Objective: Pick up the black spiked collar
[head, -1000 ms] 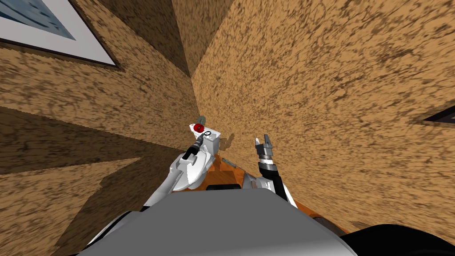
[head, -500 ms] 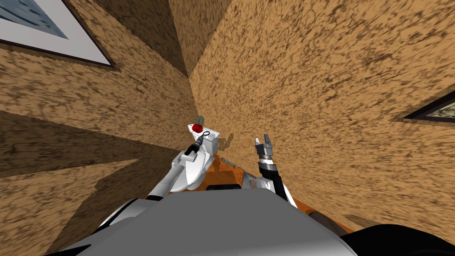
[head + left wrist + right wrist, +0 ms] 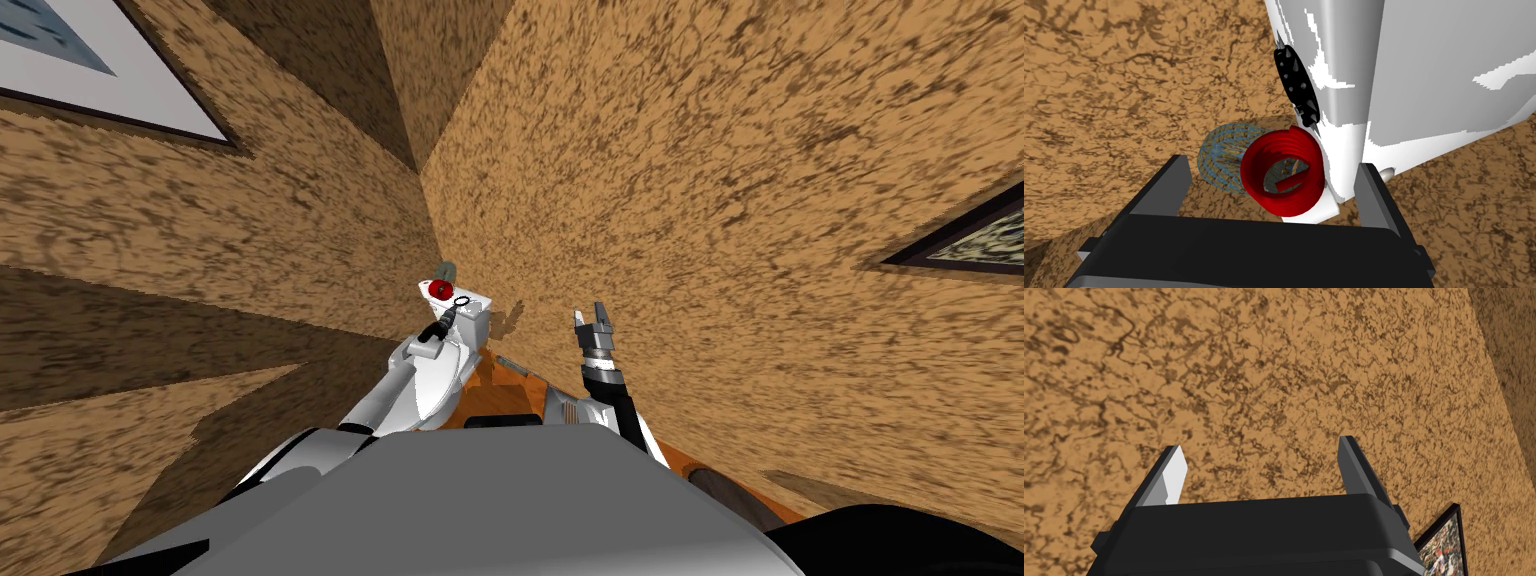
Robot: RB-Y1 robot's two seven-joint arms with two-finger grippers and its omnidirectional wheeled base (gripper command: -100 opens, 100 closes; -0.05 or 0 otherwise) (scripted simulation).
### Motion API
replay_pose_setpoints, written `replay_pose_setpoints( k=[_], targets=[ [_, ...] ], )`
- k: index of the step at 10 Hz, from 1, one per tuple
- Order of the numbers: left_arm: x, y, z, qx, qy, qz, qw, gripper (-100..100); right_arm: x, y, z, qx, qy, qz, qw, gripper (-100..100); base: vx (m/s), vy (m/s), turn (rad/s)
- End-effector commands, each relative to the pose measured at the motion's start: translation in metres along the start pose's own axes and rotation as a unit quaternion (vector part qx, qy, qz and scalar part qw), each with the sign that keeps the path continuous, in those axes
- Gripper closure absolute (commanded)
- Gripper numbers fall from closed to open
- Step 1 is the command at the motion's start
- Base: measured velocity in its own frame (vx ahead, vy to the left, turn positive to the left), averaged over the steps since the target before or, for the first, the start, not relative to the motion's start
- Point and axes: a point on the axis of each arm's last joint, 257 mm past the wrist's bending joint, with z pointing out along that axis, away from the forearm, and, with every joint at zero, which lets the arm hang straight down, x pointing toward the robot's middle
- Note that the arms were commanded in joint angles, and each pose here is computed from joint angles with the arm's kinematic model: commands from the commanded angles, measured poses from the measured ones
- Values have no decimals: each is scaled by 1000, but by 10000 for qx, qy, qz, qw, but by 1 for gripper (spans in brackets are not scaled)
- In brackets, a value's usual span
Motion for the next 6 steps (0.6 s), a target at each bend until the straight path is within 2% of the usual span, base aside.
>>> replay_pose_setpoints(
  k=[1,4,5,6],
  targets=[
    [-8,4,10,-224,-33,54,9997,-100,0,0,0,0,0,0,10000,0,8,1,-99],
    [-18,28,16,-636,-90,97,9979,-100,0,0,0,0,0,0,10000,0,10,6,-66],
    [-29,38,21,-892,-149,137,9958,-100,0,0,0,0,0,0,10000,0,16,6,-115],
    [-29,40,20,-927,-150,137,9955,-100,0,0,0,0,0,0,10000,0,16,8,-80]
  ],
)
